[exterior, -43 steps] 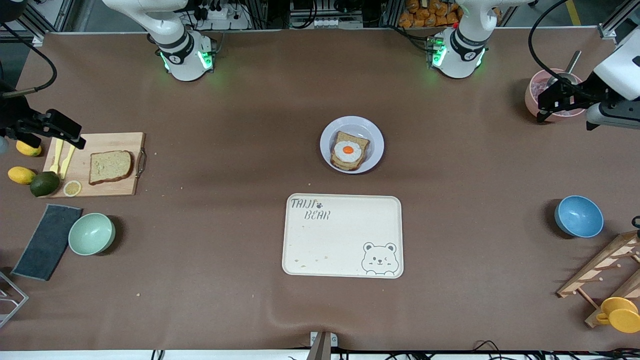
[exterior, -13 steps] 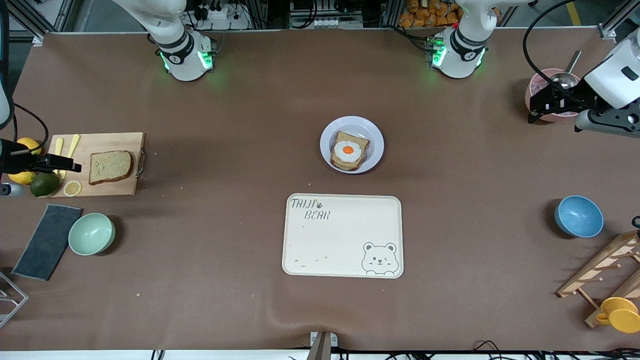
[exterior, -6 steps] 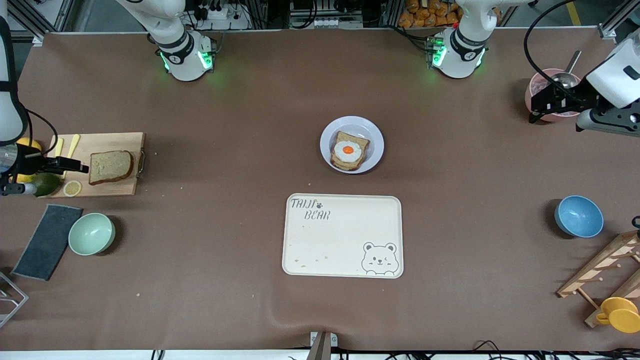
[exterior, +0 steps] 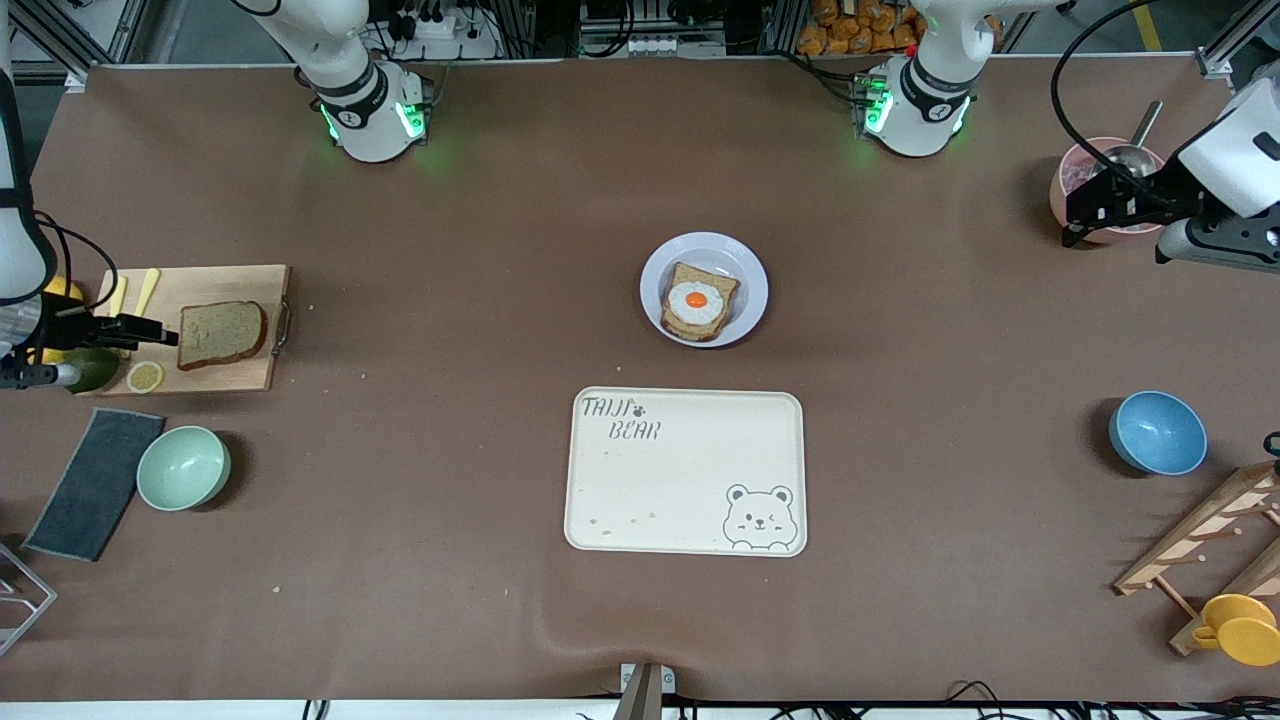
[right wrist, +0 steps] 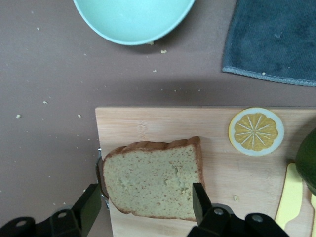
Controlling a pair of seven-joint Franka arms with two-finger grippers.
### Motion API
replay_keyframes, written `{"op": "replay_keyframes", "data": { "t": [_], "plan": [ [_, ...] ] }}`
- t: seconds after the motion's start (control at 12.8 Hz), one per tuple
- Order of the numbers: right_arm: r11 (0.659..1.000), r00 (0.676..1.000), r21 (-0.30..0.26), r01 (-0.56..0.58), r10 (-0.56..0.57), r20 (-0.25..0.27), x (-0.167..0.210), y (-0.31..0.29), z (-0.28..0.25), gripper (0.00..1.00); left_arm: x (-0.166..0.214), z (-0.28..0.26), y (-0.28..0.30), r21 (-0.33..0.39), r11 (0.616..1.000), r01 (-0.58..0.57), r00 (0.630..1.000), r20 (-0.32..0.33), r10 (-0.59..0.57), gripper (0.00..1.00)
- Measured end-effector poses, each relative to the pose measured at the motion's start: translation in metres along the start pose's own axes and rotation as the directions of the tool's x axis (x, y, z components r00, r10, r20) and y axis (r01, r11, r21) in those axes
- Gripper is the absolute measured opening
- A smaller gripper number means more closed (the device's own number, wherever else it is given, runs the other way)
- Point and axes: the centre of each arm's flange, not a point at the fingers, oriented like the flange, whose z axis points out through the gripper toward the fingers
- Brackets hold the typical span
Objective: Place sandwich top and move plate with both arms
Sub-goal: 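Grasp the bread slice edge with the right gripper and lift it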
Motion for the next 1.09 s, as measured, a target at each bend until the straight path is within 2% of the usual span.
{"op": "replay_keyframes", "data": {
  "t": [0.16, 0.62, 0.78, 1.02, 1.09],
  "plan": [
    [1.0, 1.0, 0.003, 0.021, -0.021, -0.008, 0.0, 0.013, 0.014, 0.83, 0.0, 0.0, -0.001, 0.0, 1.0, 0.002, 1.0, 0.0, -0.002, 1.0],
    [0.996, 0.998, 0.069, 0.062, -0.061, -0.019, -0.009, 0.049, 0.066, 0.79, 0.0, 0.0, -0.005, 0.0, 1.0, 0.009, 1.0, -0.001, -0.009, 1.0],
    [0.993, 0.997, 0.085, 0.078, -0.077, -0.019, -0.015, 0.058, 0.074, 0.6, 0.0, 0.0, -0.005, 0.0, 1.0, 0.009, 1.0, -0.001, -0.009, 1.0],
    [0.989, 0.995, 0.106, 0.102, -0.1, -0.02, -0.022, 0.07, 0.087, 0.55, 0.0, 0.0, -0.005, 0.0, 1.0, 0.009, 1.0, -0.001, -0.009, 1.0],
    [0.989, 0.994, 0.108, 0.104, -0.102, -0.024, -0.023, 0.072, 0.088, 0.44, 0.0, 0.0, -0.005, 0.0, 1.0, 0.009, 1.0, -0.001, -0.009, 1.0]
  ]
}}
